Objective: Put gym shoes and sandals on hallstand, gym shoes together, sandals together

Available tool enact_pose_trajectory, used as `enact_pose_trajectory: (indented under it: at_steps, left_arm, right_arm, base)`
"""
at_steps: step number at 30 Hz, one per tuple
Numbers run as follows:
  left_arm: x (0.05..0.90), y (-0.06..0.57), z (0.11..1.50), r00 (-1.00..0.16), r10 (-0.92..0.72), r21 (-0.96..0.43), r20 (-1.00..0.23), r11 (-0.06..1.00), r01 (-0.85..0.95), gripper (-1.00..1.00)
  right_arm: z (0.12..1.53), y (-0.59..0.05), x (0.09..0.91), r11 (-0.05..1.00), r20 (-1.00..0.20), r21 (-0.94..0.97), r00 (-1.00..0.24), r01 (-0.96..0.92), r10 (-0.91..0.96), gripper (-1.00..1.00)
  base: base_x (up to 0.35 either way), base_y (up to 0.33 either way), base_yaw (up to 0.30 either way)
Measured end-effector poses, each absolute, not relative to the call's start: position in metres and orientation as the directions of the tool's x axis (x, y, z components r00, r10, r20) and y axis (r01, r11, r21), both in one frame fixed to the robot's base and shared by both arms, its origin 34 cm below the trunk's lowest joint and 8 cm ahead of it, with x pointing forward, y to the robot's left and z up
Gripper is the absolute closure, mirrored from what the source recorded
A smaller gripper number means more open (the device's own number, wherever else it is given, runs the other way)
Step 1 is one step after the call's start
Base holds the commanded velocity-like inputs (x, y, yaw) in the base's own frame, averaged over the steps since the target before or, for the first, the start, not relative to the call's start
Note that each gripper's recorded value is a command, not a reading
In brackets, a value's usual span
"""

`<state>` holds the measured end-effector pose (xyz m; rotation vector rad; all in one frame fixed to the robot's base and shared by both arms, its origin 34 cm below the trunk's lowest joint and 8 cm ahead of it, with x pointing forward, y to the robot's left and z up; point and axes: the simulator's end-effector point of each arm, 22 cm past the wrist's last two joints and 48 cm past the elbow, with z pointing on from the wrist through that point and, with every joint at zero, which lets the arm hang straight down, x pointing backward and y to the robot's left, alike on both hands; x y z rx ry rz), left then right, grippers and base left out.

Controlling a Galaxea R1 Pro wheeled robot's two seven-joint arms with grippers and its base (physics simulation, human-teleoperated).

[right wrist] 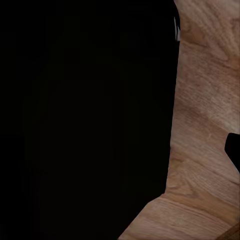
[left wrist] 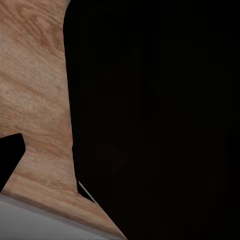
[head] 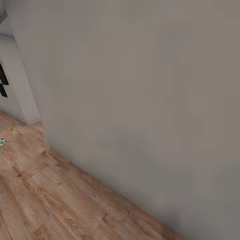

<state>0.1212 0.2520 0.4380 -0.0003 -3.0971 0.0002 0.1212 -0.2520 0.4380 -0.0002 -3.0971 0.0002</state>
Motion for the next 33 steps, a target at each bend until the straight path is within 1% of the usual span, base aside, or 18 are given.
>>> enact_pose_trajectory:
  at_steps: [4, 11, 33]
  left_arm:
    - [0.156, 0.264, 0.437, -0.999, -0.025, -0.001, -0.024, 1.0, -0.025, -1.0]
    - [0.207, 0.257, 0.44, -0.99, -0.044, -0.039, -0.131, 0.998, -0.039, -1.0]
    - [0.209, 0.257, 0.44, -0.99, -0.043, -0.039, -0.137, 0.999, -0.038, -1.0]
  right_arm:
    - [0.438, -0.239, 0.132, 1.0, 0.038, 0.005, -0.999, 0.001, 0.0, -1.0]
    - [0.438, -0.239, 0.151, 1.0, 0.001, 0.006, -1.0, 0.001, 0.001, -1.0]
    - [0.442, -0.239, 0.21, 1.0, -0.123, 0.006, -0.992, 0.003, 0.004, -1.0]
  base:
    - [0.0, 0.0, 0.0]
    - [0.0, 0.0, 0.0]
    - [0.0, 0.0, 0.0]
